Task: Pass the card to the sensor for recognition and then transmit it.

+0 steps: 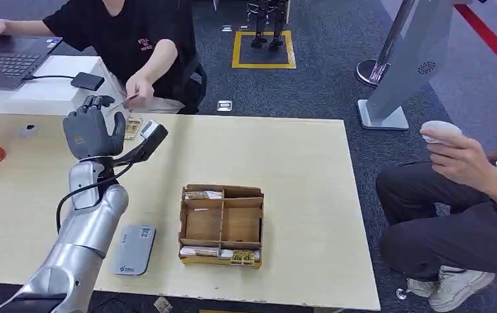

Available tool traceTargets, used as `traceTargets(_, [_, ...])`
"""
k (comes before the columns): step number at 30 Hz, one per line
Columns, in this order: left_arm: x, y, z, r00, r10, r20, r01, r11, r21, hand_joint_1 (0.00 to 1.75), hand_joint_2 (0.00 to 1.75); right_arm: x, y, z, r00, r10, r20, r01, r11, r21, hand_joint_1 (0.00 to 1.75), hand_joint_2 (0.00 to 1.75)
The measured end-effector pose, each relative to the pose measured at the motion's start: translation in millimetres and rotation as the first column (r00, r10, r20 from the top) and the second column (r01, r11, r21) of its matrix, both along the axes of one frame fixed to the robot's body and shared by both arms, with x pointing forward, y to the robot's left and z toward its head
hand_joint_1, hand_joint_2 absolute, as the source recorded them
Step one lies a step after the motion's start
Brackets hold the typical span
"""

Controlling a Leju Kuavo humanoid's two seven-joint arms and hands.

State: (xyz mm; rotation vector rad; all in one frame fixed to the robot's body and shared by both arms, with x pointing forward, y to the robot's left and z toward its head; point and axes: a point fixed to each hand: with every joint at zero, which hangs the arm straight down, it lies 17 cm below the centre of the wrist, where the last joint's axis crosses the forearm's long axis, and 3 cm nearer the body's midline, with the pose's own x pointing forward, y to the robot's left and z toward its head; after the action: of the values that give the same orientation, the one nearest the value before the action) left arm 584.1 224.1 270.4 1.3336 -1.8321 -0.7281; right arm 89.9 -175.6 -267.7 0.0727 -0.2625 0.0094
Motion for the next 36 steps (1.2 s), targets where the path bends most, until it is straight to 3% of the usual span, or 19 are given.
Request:
traceTargets(4, [-10, -21, -17, 0.997, -0.078, -0.017, 0.076, 0.994, -0.081, 0.00, 1.75, 1, -1, 0, 1.000, -0.011, 0.002, 0.011, 1.000, 0.000, 0.00, 0.00])
traceTargets(7, [-21, -37, -29, 0.988, -0.155, -0.010, 0.149, 0.963, -0.225, 0.00, 1.75, 1, -2, 0, 1.000, -0.028, 0.002, 0.028, 1.000, -0.002, 0.00, 0.00])
traceTargets(12, [-42, -36, -45, 0.980, -0.198, 0.027, 0.175, 0.783, -0.597, 0.00, 1.75, -2, -6, -1, 0.998, -0.068, 0.001, 0.068, 0.998, -0.015, 0.00, 0.00])
traceTargets(13, [-47, -39, -47, 0.977, -0.209, 0.034, 0.184, 0.756, -0.628, 0.00, 0.00, -3, -7, -1, 0.997, -0.076, -0.001, 0.076, 0.997, -0.016, 0.00, 0.00])
traceTargets(16, [-61, -55, -49, 0.956, -0.287, 0.065, 0.236, 0.618, -0.750, 0.00, 0.00, -4, -9, -2, 0.995, -0.096, -0.001, 0.096, 0.995, -0.021, 0.00, 0.00])
traceTargets(23, [-94, -95, -42, 0.828, -0.520, 0.211, 0.309, 0.109, -0.945, 0.00, 0.00, -13, -12, -4, 0.992, -0.129, -0.013, 0.128, 0.991, -0.033, 0.00, 0.00])
traceTargets(26, [-117, -111, -25, 0.746, -0.589, 0.311, 0.338, -0.067, -0.939, 0.00, 0.00, -15, -11, -4, 0.990, -0.140, -0.014, 0.140, 0.990, -0.032, 0.00, 0.00])
traceTargets(31, [-166, -141, 7, 0.562, -0.671, 0.483, 0.341, -0.344, -0.875, 0.00, 0.00, -16, -10, -3, 0.987, -0.161, -0.015, 0.160, 0.987, -0.022, 0.00, 0.00])
traceTargets(34, [-191, -148, 20, 0.491, -0.677, 0.549, 0.339, -0.432, -0.836, 0.00, 0.00, -16, -10, -3, 0.985, -0.174, -0.015, 0.174, 0.985, -0.021, 0.00, 0.00])
traceTargets(36, [-202, -148, 25, 0.477, -0.669, 0.571, 0.341, -0.458, -0.821, 0.00, 0.00, -17, -9, -3, 0.982, -0.188, -0.016, 0.188, 0.982, -0.019, 0.00, 0.00])
